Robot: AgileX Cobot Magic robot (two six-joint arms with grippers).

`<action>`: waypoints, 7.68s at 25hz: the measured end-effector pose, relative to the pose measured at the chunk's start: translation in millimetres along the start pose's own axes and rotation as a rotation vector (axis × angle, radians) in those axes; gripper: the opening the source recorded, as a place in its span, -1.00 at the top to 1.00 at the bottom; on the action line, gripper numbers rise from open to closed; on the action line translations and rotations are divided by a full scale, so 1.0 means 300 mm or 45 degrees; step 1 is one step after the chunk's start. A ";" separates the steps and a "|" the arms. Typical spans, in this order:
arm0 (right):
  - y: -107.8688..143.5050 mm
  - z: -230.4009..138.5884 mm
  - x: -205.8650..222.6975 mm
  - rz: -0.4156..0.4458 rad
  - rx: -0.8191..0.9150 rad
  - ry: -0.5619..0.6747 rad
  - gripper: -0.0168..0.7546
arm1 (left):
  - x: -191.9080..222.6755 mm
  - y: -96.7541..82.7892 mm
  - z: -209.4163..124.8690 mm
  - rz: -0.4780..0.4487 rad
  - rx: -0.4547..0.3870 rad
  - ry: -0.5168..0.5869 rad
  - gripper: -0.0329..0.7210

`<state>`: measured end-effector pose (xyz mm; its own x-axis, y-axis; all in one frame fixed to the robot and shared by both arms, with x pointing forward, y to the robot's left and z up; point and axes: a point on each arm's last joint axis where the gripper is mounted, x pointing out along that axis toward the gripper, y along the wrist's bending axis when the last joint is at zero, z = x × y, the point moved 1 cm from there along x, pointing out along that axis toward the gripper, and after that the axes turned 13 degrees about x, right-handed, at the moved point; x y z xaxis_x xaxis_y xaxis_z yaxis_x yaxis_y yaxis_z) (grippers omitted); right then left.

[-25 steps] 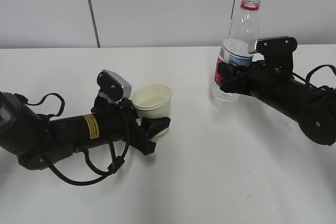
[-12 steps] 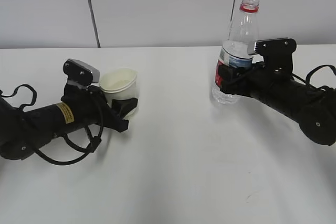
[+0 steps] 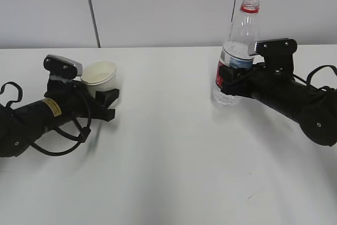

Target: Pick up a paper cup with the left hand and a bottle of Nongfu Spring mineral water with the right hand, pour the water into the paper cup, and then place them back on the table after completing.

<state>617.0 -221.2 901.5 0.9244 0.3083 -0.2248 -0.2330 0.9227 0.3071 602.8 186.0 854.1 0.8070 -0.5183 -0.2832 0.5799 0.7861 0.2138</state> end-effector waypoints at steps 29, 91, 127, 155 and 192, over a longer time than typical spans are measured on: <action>-0.001 -0.002 0.000 -0.004 0.002 0.009 0.00 | 0.011 0.004 -0.069 0.074 -0.041 0.042 -0.09; -0.004 -0.007 0.000 -0.014 0.004 0.027 0.00 | -0.220 -0.050 -0.008 0.123 -0.142 0.002 -0.63; -0.035 -0.069 0.048 -0.037 -0.045 0.039 0.00 | -0.256 -0.069 -0.022 0.113 -0.154 0.033 -0.63; -0.005 -0.057 -0.095 -0.034 -0.048 0.072 -0.73 | -0.270 -0.072 0.009 0.086 -0.141 0.009 -0.63; 0.124 0.269 -0.718 -0.627 0.278 0.919 -0.53 | -0.727 -0.020 0.323 0.263 -0.553 1.149 -0.36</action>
<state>433.5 -271.9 1035.8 0.4728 0.0279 -0.8807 0.2698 0.9469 0.1748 434.2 261.5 1005.2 0.3977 -0.0528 -0.9160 0.2035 0.9786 0.0320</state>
